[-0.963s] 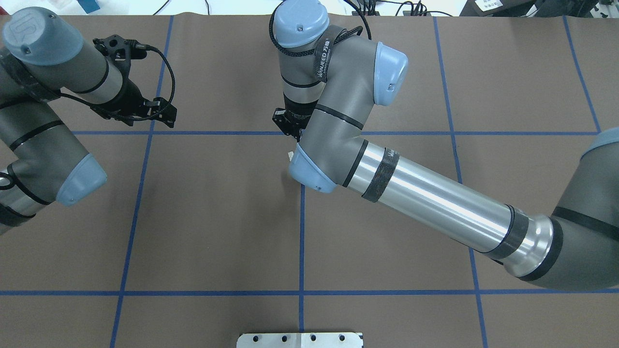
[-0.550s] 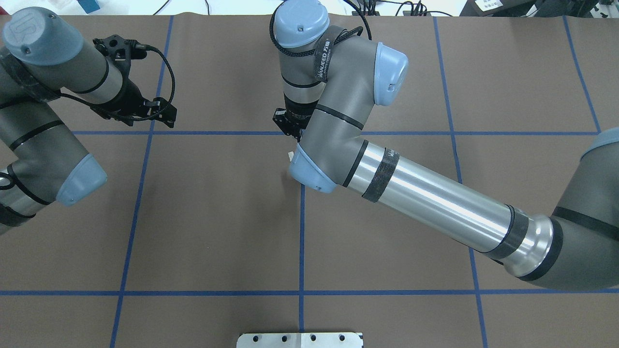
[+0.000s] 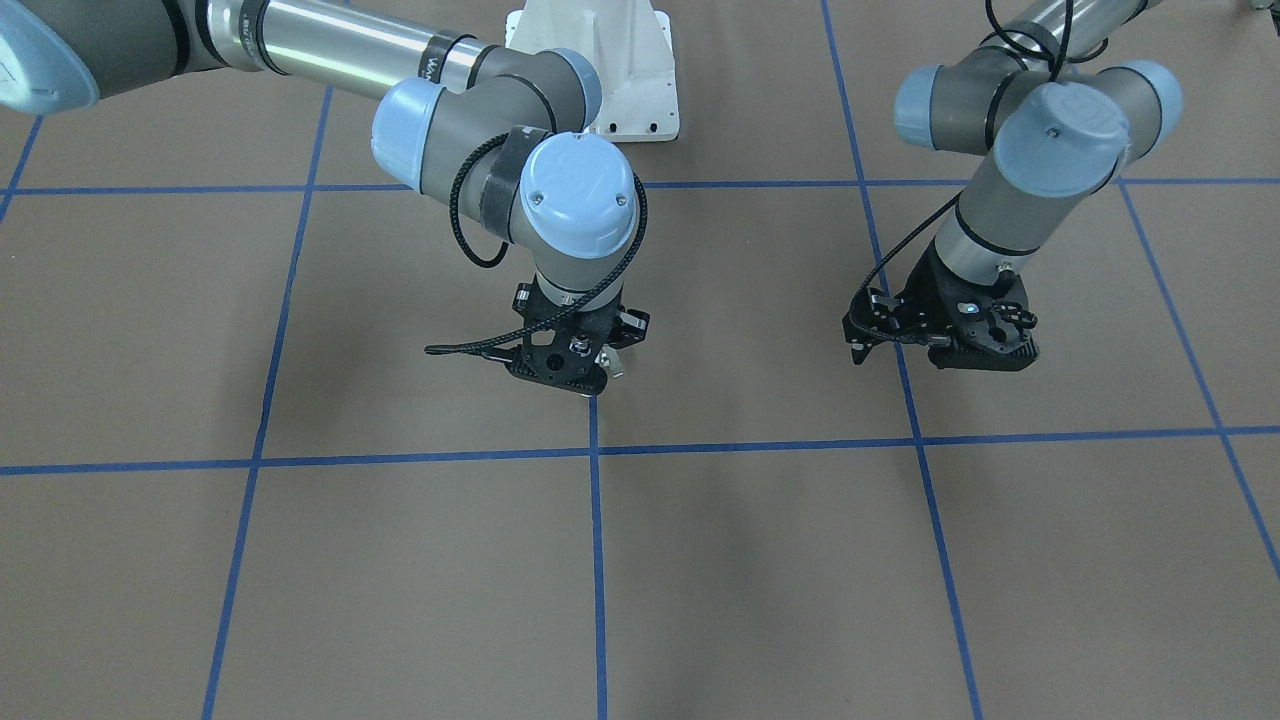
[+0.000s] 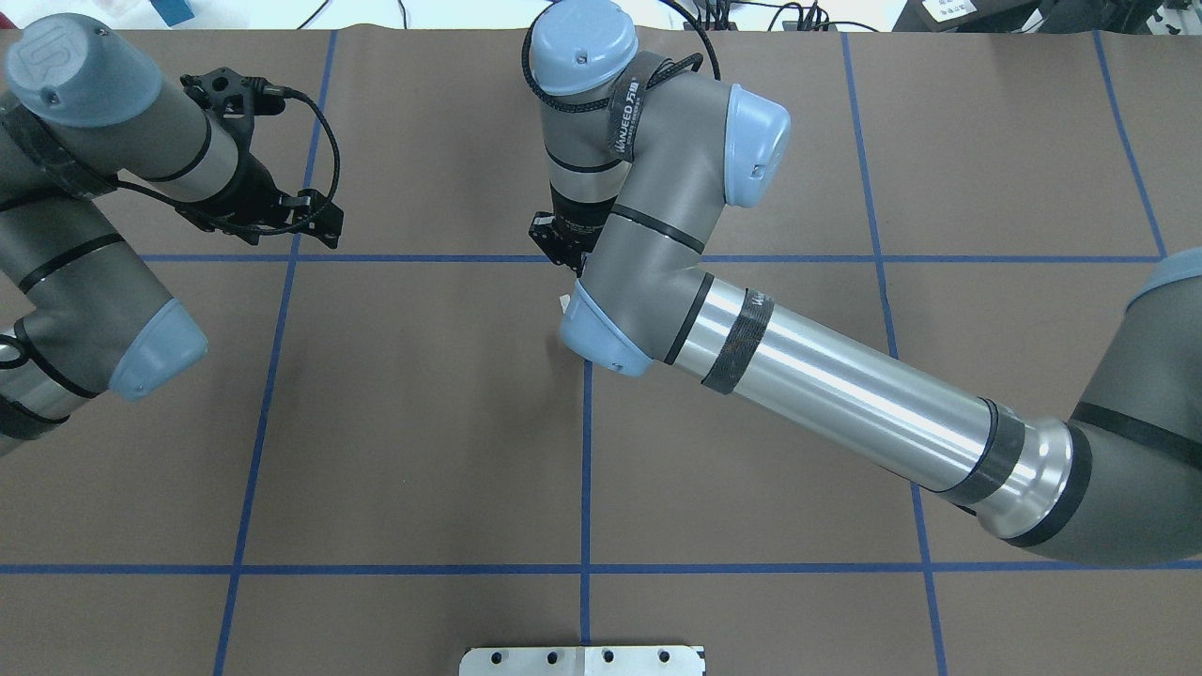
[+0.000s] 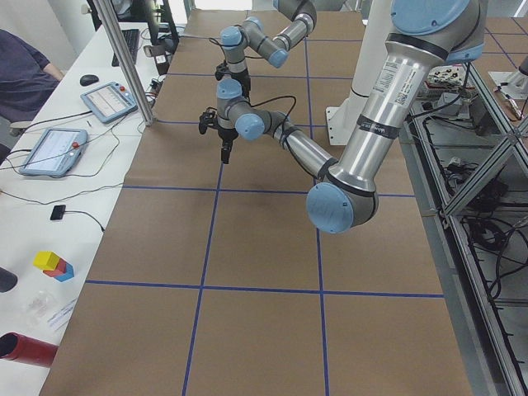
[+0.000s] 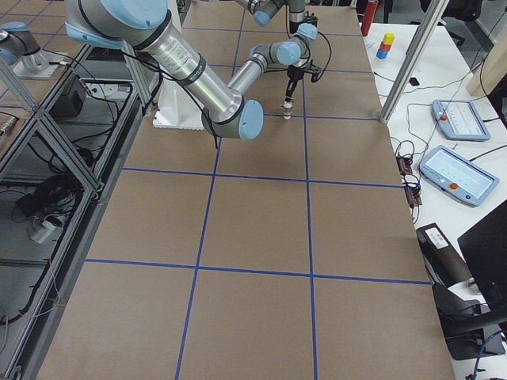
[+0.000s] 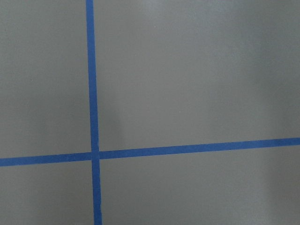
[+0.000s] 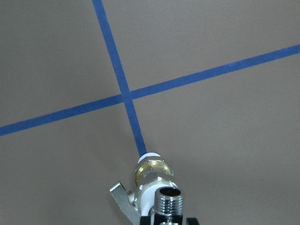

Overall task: Assemble PPR valve and pipe with both arms
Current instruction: 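Press the chrome fitting down to seat it on the valve, then open the right gripper to release the fitting on the valve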

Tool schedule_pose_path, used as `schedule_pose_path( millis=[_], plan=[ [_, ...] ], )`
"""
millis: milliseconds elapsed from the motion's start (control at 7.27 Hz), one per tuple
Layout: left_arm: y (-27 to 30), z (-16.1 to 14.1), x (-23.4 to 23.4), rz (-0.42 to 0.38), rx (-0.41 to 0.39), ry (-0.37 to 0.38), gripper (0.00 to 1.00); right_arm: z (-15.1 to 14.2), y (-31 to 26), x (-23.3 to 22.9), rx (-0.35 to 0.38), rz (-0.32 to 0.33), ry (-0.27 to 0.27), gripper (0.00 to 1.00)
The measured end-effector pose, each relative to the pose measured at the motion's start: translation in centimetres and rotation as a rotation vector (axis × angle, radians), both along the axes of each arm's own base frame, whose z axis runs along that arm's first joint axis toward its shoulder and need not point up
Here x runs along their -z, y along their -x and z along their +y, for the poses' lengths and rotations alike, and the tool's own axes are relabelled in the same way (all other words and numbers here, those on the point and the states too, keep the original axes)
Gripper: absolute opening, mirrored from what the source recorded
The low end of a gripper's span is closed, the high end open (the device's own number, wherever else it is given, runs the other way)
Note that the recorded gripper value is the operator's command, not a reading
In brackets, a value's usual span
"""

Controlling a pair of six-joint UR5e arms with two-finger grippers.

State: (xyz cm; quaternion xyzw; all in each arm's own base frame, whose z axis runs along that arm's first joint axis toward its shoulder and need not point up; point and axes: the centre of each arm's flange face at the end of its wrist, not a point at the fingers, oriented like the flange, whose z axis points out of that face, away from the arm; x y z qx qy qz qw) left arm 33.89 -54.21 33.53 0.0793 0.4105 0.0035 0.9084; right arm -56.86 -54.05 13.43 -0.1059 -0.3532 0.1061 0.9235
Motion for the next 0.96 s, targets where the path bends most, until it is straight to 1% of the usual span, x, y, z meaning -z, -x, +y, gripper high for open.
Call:
schedule_pose_path(
  millis=[275,413,550,688,825,963],
  plan=[
    [0.0,-0.01,-0.03,-0.001,0.0,0.001,1.0,-0.03,0.05,-0.1,0.001,-0.015,-0.012,0.31],
    [-0.01,-0.02,-0.05,-0.001,0.0,0.001,1.0,-0.07,0.09,-0.41,0.001,-0.028,-0.022,0.45],
    [-0.02,-0.02,-0.03,-0.001,0.0,0.001,1.0,-0.11,0.1,-0.61,0.0,-0.035,-0.026,0.7],
    [-0.02,-0.02,0.03,0.0,0.001,0.001,1.0,-0.11,0.11,-0.7,-0.002,-0.037,-0.027,0.92],
    [-0.01,-0.02,0.05,0.0,0.001,0.001,1.0,-0.11,0.11,-0.72,-0.004,-0.037,-0.026,0.98],
    [-0.01,-0.01,0.03,0.0,0.001,0.001,1.0,-0.1,0.13,-0.76,-0.006,-0.036,-0.023,0.98]
  ],
)
